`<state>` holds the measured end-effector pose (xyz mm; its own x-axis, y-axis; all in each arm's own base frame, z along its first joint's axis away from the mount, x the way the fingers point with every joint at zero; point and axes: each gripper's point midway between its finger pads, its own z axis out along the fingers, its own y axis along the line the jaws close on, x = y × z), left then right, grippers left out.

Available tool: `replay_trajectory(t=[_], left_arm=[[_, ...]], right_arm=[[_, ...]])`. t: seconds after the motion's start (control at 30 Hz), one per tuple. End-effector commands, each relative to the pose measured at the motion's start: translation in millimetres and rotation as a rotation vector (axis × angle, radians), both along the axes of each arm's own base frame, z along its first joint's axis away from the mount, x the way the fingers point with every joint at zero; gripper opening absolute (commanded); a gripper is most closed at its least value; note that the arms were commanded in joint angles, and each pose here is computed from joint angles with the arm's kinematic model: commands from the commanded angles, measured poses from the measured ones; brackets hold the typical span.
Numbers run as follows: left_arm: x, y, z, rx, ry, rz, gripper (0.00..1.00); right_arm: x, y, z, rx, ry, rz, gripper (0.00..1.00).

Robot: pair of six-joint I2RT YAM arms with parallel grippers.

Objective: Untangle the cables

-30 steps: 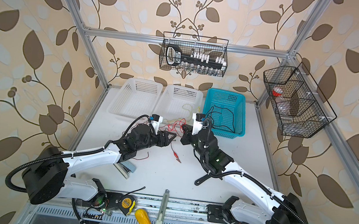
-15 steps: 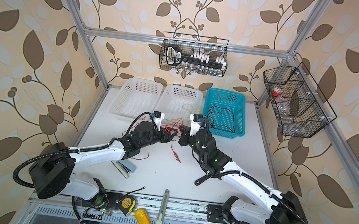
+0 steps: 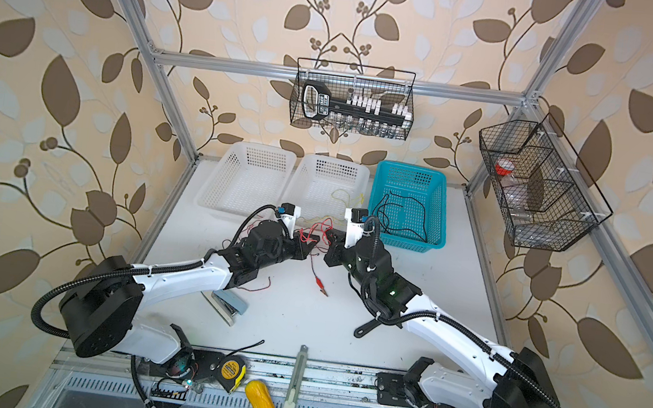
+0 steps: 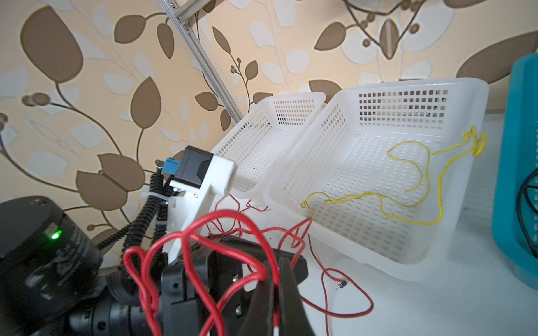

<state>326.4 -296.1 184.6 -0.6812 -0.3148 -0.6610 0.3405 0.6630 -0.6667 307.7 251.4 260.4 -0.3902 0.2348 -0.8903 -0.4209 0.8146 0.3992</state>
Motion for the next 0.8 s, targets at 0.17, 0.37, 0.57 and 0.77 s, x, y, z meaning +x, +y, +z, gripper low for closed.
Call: replay_trajectory(t=[0.17,0.37,0.57,0.77], left_arm=[[-24.8,6.4,54.2,0.017,-0.098,-0.087,0.00],[-40.2,31.2,70.1,0.095,-0.135,-0.062,0.00],[-45.8,64.6,101.2,0.183,-0.204,0.030,0.00],[-59.3,74.0,145.6,0.157,-0.282,0.019,0.00]], right_arm=[[15.9,-36.7,-28.6,-0.040,0.056,-0.138,0.00],[15.9,-60.9,-54.9,-0.071,0.098,-0.187,0.00],[6.6,-75.8,-80.7,-0.140,0.132,-0.206,0.00],[-0.3,-88.5,-108.8,-0.190,0.189,-0.233,0.00]])
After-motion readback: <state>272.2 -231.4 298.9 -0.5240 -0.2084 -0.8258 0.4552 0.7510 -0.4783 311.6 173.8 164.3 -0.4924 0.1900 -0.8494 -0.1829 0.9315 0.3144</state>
